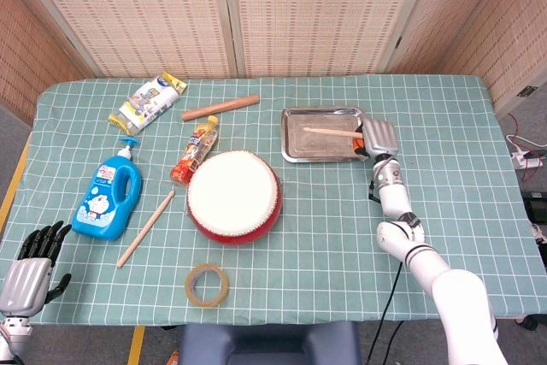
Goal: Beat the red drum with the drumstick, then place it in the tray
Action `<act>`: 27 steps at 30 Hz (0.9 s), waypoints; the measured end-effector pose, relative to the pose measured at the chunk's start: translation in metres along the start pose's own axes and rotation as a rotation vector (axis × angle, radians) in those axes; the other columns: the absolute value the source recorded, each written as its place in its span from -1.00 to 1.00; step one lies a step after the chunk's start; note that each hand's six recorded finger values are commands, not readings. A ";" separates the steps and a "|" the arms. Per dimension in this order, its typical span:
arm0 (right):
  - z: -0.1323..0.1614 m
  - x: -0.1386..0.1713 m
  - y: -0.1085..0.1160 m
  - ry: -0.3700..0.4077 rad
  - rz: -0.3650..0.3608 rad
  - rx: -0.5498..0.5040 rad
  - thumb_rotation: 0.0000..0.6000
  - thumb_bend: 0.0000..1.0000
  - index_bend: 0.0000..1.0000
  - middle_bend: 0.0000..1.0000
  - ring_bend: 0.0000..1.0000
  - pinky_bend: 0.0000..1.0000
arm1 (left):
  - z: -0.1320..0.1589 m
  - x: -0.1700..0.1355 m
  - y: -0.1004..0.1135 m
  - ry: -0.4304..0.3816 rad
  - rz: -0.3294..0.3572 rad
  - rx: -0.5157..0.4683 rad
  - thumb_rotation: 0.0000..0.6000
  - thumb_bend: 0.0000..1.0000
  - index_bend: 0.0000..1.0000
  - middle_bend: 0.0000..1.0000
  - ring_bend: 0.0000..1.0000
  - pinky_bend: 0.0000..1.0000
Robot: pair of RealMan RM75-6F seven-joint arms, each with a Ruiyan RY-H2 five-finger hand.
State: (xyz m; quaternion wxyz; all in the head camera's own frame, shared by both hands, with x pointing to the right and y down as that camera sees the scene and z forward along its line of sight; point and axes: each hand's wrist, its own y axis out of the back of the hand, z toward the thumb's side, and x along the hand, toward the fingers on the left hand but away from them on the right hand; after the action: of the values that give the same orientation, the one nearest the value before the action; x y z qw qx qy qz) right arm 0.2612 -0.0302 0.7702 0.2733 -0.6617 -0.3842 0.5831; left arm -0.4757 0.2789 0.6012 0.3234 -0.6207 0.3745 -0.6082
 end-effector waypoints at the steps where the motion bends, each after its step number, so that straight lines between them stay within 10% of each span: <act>1: 0.003 -0.002 -0.002 -0.001 0.008 -0.013 1.00 0.04 0.08 0.48 0.41 0.66 | -0.001 0.000 0.000 0.003 0.000 -0.001 1.00 -0.46 -0.96 -0.99 -1.00 -1.00; 10: 0.022 -0.012 -0.007 0.001 0.059 -0.056 1.00 -0.13 -0.57 -0.17 -0.33 -0.25 | -0.005 0.000 -0.005 0.019 -0.014 -0.004 1.00 -0.46 -0.96 -0.99 -1.00 -1.00; 17: 0.025 -0.015 -0.015 -0.012 0.103 -0.072 1.00 -0.41 -0.97 -0.50 -0.75 -0.63 | -0.007 0.002 -0.008 0.023 -0.021 -0.006 1.00 -0.46 -0.96 -0.99 -1.00 -1.00; 27: 0.027 -0.015 -0.018 -0.010 0.120 -0.090 1.00 -0.43 -1.00 -0.61 -0.91 -0.84 | -0.010 0.003 -0.009 0.030 -0.022 -0.007 1.00 -0.46 -0.96 -0.99 -1.00 -1.00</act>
State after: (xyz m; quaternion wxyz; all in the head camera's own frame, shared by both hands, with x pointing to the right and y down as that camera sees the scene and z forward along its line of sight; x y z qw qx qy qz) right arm 0.2311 -0.0346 0.7890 0.2058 -0.6921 -0.3712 0.5838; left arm -0.4847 0.2819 0.6106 0.3087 -0.6167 0.3747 -0.6197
